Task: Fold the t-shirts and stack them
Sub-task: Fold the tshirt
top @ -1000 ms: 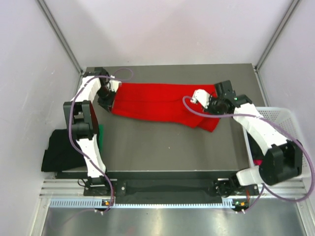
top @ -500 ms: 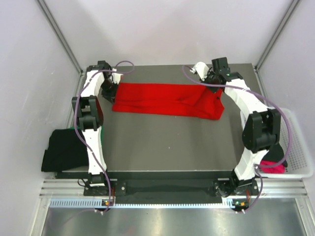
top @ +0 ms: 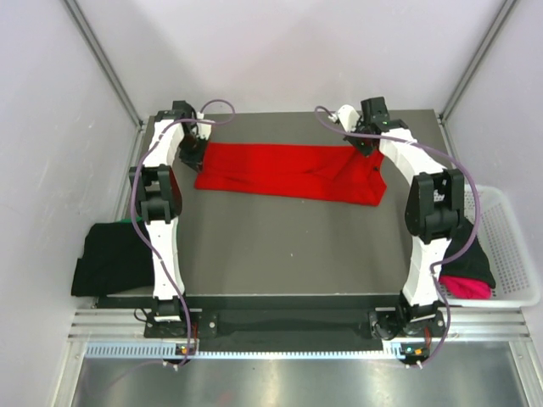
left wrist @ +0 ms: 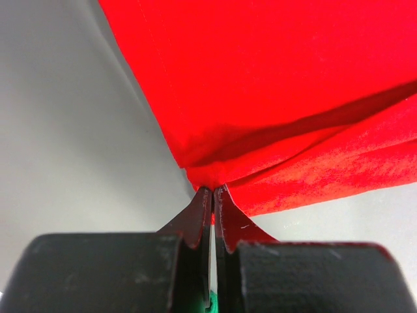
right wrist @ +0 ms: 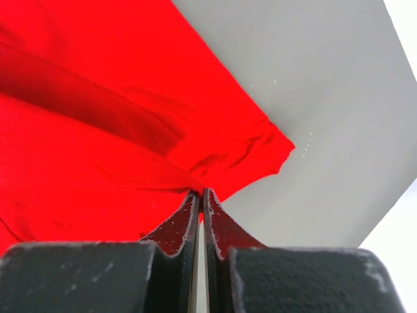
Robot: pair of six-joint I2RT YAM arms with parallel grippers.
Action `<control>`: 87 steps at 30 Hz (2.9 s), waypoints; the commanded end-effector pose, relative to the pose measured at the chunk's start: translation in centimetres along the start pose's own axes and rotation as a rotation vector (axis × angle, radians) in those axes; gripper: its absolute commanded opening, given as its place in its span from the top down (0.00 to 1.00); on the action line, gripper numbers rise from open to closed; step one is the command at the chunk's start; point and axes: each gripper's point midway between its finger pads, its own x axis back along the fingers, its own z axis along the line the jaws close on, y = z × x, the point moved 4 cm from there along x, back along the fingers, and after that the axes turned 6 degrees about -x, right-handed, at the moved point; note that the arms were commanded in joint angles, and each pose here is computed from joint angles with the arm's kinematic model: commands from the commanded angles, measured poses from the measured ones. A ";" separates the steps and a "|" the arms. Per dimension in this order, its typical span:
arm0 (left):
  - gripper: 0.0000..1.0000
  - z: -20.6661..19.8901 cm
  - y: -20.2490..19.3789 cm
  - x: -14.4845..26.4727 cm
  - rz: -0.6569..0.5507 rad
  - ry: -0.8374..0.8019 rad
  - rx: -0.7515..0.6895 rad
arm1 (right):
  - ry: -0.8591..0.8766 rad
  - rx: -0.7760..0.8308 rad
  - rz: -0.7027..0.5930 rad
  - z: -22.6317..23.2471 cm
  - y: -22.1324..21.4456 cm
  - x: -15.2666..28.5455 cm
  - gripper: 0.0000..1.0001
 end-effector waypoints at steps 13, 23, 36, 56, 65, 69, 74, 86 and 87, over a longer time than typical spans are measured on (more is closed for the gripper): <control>1.00 0.7 2.9 2.3 -0.134 0.073 0.066 | -0.071 -0.060 -0.060 -2.9 1.5 -0.3 1.00; 1.00 0.8 2.1 3.1 -0.102 0.101 0.080 | -0.074 -0.068 -0.074 -3.3 2.1 -0.9 1.00; 0.63 0.5 5.7 8.7 -0.339 0.149 0.140 | -0.063 -0.078 -0.078 -3.3 2.5 -1.8 0.99; 0.79 -5.2 2.3 0.2 -0.191 -0.022 0.015 | -0.144 -0.125 -0.076 -4.6 2.8 -3.1 0.85; 0.80 -5.3 0.5 -0.6 -0.155 -0.011 0.020 | 0.037 -0.134 -0.146 -1.0 2.9 0.2 0.62; 0.81 -5.4 -0.2 -1.1 -0.142 -0.007 0.018 | 0.221 -0.133 -0.094 2.9 1.5 -0.8 0.72; 0.81 -5.4 -0.6 -1.6 -0.125 -0.009 0.022 | 0.305 -0.116 -0.039 5.4 0.4 -2.7 0.74; 0.81 -5.2 -0.8 -1.5 -0.118 0.010 0.026 | 0.403 -0.123 0.034 7.9 0.2 -5.7 0.74; 0.81 -5.2 -0.7 -1.5 -0.120 0.009 0.027 | 0.405 -0.123 0.032 7.9 0.4 -5.7 0.74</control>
